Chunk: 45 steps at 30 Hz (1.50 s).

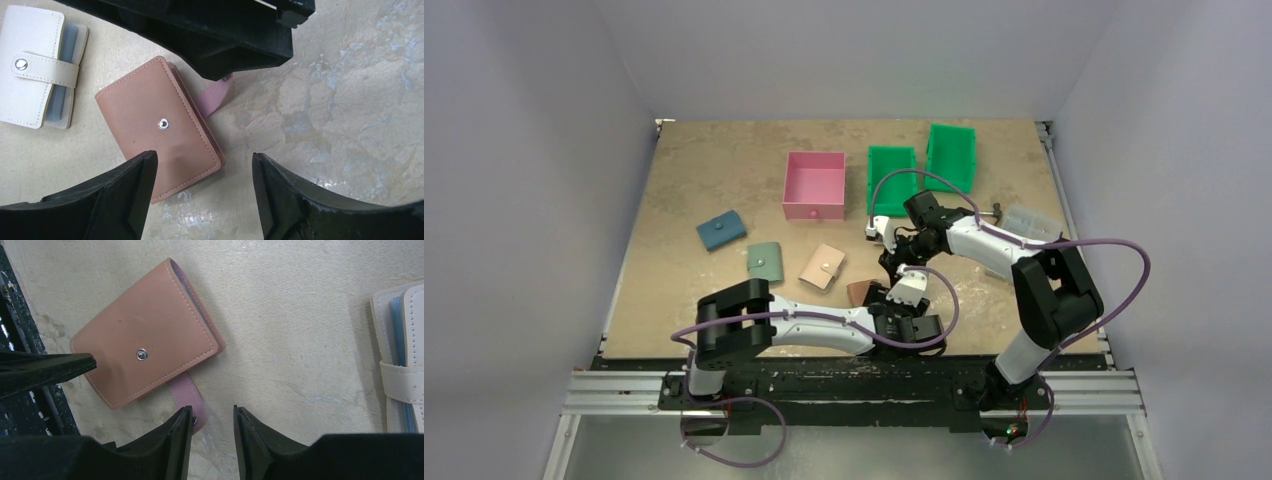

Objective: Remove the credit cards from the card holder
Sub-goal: Open the card holder at the center of the board.

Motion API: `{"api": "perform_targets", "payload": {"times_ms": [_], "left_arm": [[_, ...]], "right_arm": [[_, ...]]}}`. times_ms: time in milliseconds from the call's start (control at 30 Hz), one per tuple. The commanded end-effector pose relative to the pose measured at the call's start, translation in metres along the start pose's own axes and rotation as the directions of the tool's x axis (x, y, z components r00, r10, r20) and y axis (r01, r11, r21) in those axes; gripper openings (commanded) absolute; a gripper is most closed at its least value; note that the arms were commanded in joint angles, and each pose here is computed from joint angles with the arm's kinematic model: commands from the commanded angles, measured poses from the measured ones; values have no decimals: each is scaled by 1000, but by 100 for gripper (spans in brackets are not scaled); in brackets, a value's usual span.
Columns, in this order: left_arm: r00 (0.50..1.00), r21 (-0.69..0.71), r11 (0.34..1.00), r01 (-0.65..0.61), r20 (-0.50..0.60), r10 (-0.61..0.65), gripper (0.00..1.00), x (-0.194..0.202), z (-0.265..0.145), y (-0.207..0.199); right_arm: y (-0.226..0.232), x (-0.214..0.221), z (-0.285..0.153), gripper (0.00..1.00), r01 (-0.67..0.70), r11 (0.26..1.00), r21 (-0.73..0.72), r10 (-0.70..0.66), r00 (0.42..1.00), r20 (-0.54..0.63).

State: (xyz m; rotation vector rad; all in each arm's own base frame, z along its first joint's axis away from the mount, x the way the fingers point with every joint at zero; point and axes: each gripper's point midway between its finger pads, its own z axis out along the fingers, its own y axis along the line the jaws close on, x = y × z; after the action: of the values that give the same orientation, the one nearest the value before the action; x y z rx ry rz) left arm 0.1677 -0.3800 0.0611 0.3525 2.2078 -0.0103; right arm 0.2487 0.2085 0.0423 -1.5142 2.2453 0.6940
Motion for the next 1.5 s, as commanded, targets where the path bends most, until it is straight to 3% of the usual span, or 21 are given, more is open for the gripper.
{"api": "perform_targets", "payload": {"times_ms": [0,333,600,1467], "left_arm": [[999,-65,998,-12,30,14,72,-8,3,4],[1000,-115,993,-8,24,11,66,2,15,10],[999,-147,989,-10,28,14,54,4,20,17],[995,-190,979,-69,58,81,59,-6,22,14]], "right_arm": [[1,-10,-2,44,-1,1000,-26,2,1000,23],[1,-8,1,44,-7,999,-32,8,1000,14],[1,-6,2,43,-12,999,-36,13,1000,8],[2,-4,4,43,-17,999,-48,17,1000,-1]]}}
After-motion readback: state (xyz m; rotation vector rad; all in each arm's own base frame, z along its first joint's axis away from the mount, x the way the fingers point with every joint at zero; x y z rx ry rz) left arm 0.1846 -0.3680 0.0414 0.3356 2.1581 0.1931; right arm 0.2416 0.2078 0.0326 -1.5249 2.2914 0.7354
